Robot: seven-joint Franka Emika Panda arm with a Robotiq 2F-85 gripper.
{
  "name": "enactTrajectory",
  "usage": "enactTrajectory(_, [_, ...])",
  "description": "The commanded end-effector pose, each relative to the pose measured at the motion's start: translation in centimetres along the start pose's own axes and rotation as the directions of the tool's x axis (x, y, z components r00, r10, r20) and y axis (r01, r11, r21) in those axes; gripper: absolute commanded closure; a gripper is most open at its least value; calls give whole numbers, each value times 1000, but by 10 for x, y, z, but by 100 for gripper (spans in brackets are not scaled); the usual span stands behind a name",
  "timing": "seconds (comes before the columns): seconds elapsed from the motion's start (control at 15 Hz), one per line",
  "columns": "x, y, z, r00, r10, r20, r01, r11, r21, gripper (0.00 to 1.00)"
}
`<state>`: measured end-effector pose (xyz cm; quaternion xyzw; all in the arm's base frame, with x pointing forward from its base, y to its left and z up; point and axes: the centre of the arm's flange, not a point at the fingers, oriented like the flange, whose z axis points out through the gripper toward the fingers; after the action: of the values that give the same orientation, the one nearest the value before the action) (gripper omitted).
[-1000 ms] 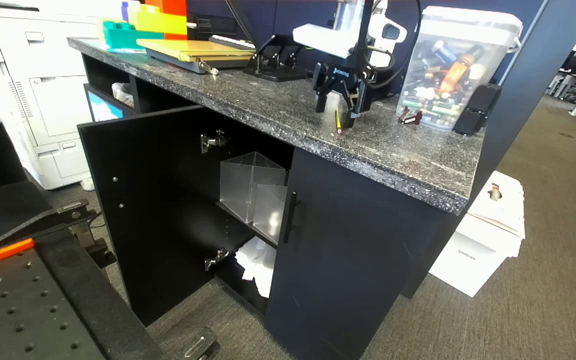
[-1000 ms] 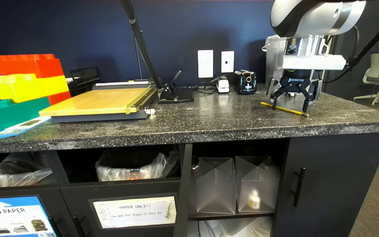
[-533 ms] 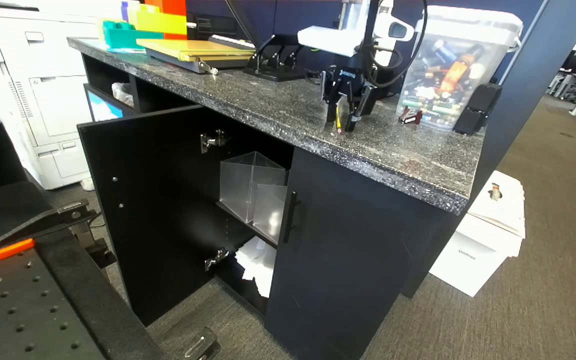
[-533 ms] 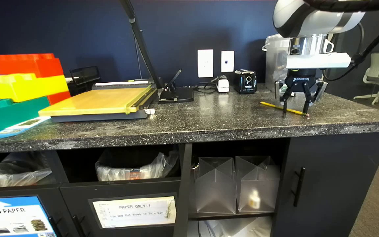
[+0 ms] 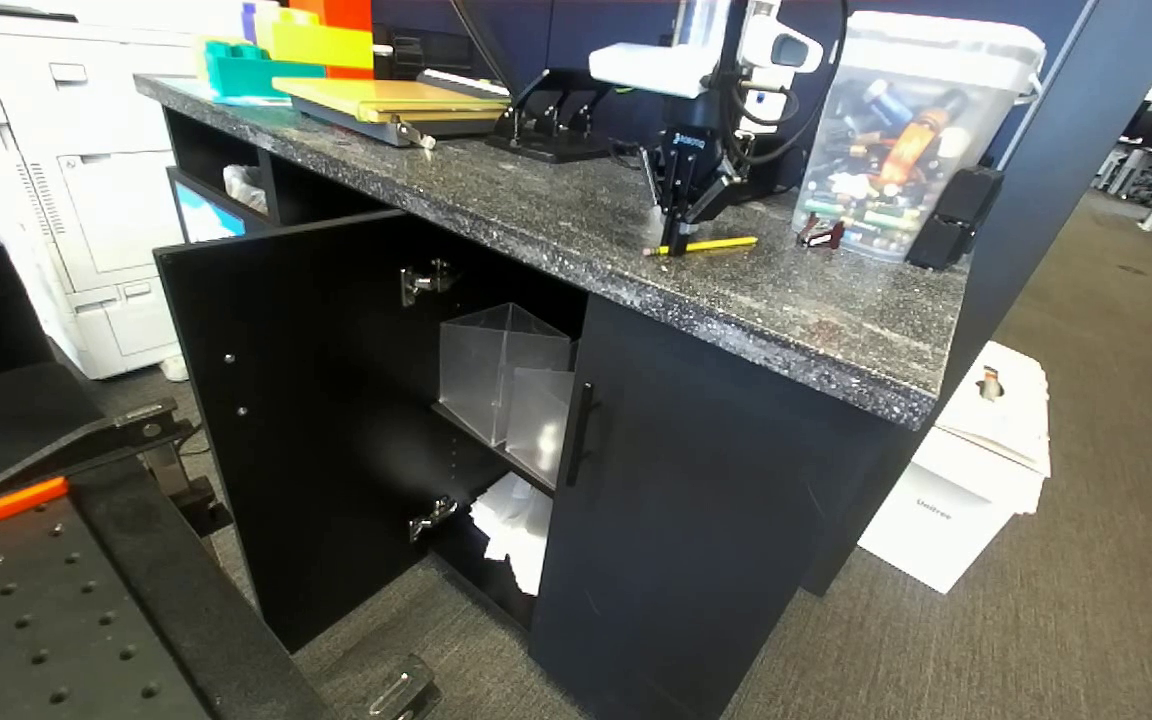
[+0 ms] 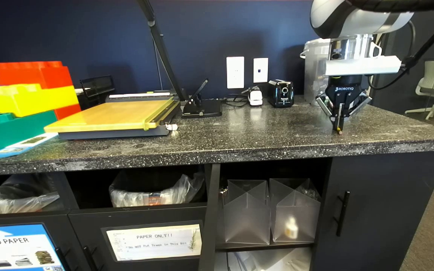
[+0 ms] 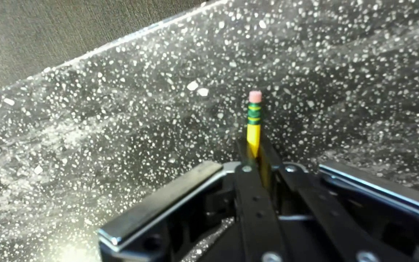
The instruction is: Move the pencil to the left
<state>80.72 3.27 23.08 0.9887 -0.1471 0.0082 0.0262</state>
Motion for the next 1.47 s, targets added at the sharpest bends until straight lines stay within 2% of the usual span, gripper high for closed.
enactTrajectory(0.0, [67,-32,1,998,3,61,-2,1000,-18,98])
enactTrajectory(0.27, [46,-53,-36,995,-54,85,50,997,54,98])
enactTrajectory(0.53, [18,-109,-47,991,-103,82,92,988,125,98])
enactTrajectory(0.8, [-15,-178,-43,988,-150,37,141,974,179,98])
enactTrajectory(1.07, [-47,-242,-33,981,-193,7,188,963,196,98])
enactTrajectory(1.4, [-62,-286,-17,982,-176,-70,187,958,217,98])
